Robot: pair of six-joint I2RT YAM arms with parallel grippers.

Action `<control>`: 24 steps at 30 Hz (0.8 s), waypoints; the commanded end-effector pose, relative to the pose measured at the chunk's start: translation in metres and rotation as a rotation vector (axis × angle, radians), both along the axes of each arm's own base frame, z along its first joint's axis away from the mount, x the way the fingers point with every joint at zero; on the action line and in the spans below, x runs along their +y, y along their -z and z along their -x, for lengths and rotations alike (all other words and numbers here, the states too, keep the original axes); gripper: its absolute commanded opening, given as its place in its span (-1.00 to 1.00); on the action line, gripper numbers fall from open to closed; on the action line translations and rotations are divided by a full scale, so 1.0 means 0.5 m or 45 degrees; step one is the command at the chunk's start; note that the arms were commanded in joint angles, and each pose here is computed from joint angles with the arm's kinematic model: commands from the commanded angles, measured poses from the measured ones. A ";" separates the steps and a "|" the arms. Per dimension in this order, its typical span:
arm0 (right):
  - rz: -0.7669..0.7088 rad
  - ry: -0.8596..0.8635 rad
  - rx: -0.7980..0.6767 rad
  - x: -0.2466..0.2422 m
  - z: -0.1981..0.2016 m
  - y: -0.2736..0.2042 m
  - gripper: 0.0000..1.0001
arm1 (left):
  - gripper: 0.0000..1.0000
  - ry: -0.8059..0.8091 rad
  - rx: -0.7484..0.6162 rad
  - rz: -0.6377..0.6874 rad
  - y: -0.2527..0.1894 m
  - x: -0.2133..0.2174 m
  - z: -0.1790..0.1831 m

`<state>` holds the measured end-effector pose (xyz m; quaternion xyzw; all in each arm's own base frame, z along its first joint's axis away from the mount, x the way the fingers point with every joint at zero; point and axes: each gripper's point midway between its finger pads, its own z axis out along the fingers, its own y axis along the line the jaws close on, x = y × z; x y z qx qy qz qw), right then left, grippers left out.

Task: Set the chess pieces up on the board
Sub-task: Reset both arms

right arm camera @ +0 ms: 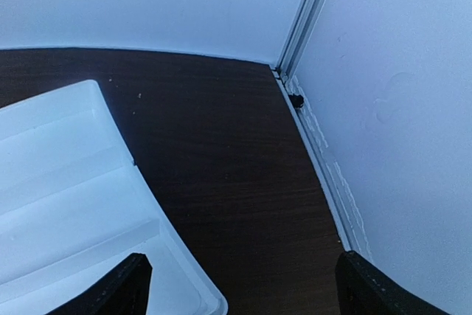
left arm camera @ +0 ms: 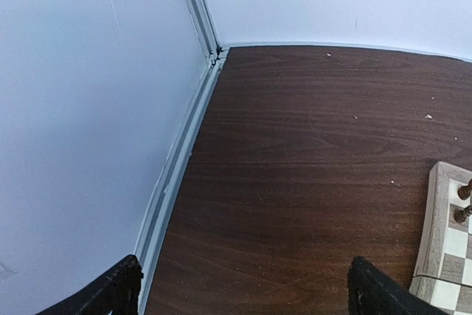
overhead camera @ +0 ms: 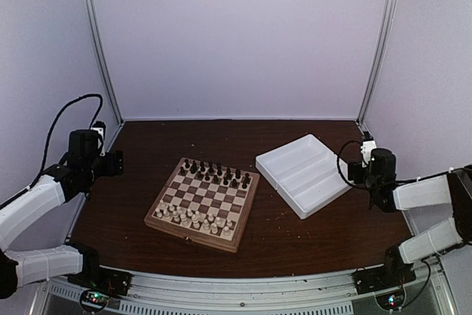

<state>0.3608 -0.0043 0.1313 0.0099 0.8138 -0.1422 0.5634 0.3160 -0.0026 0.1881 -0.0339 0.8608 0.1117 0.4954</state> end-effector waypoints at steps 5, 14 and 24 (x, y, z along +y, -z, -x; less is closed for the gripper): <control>-0.136 -0.002 -0.217 -0.043 -0.075 0.014 0.84 | 0.95 0.054 -0.196 0.004 0.023 -0.007 -0.040; -0.160 -0.010 -0.191 -0.052 -0.084 0.017 1.00 | 0.95 -0.014 -0.300 -0.032 0.120 0.018 -0.055; -0.157 -0.019 -0.192 -0.049 -0.085 0.017 1.00 | 0.95 0.245 -0.297 -0.113 0.171 -0.016 -0.134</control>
